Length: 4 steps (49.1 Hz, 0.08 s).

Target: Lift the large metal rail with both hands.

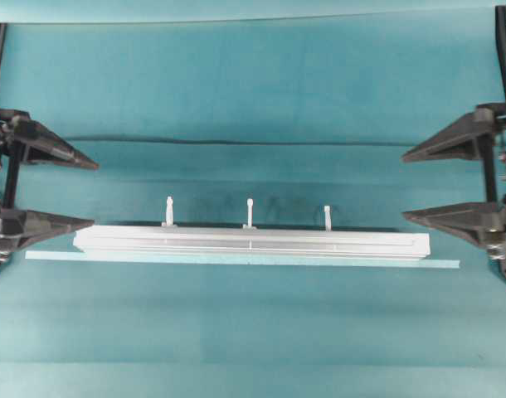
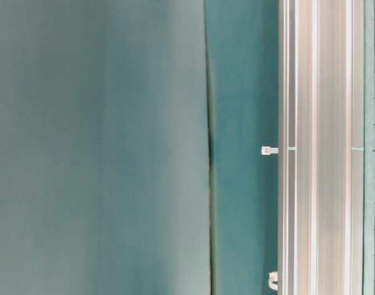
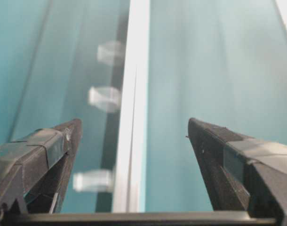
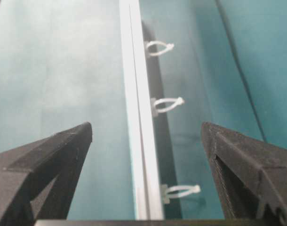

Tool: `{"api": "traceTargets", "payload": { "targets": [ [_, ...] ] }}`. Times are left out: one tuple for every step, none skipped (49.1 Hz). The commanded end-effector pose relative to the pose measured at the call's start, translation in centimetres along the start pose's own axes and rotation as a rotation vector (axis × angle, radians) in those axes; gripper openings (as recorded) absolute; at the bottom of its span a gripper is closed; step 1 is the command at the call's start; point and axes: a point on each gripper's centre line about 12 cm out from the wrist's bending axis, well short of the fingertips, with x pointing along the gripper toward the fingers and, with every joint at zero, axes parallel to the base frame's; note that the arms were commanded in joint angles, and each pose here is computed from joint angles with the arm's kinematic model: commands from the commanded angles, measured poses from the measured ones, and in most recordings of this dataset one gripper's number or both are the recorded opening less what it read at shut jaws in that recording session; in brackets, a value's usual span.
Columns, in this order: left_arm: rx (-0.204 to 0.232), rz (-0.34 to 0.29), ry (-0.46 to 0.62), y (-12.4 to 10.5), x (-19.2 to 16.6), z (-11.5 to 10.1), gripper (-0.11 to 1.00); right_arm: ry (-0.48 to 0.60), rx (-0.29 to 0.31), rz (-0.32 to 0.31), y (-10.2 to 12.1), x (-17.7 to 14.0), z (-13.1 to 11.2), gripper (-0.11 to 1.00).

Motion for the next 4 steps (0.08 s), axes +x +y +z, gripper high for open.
{"api": "traceTargets", "payload": {
  "targets": [
    [-0.004, -0.001, -0.060, -0.02, -0.23, 1.35, 0.97, -0.022, 0.013, -0.004, -0.12, -0.25, 0.24, 0.95],
    [-0.004, -0.002, -0.061, -0.02, -0.23, 1.37, 0.97, -0.024, 0.014, -0.005, -0.16, -0.30, 0.22, 0.95],
    [-0.004, -0.002, -0.063, -0.02, -0.27, 1.39, 0.97, -0.027, 0.015, -0.004, -0.15, -0.36, 0.22, 0.95],
    [-0.004, -0.002, -0.063, -0.02, -0.27, 1.39, 0.97, -0.032, 0.015, -0.006, -0.19, -0.42, 0.23, 0.95]
  ]
}}
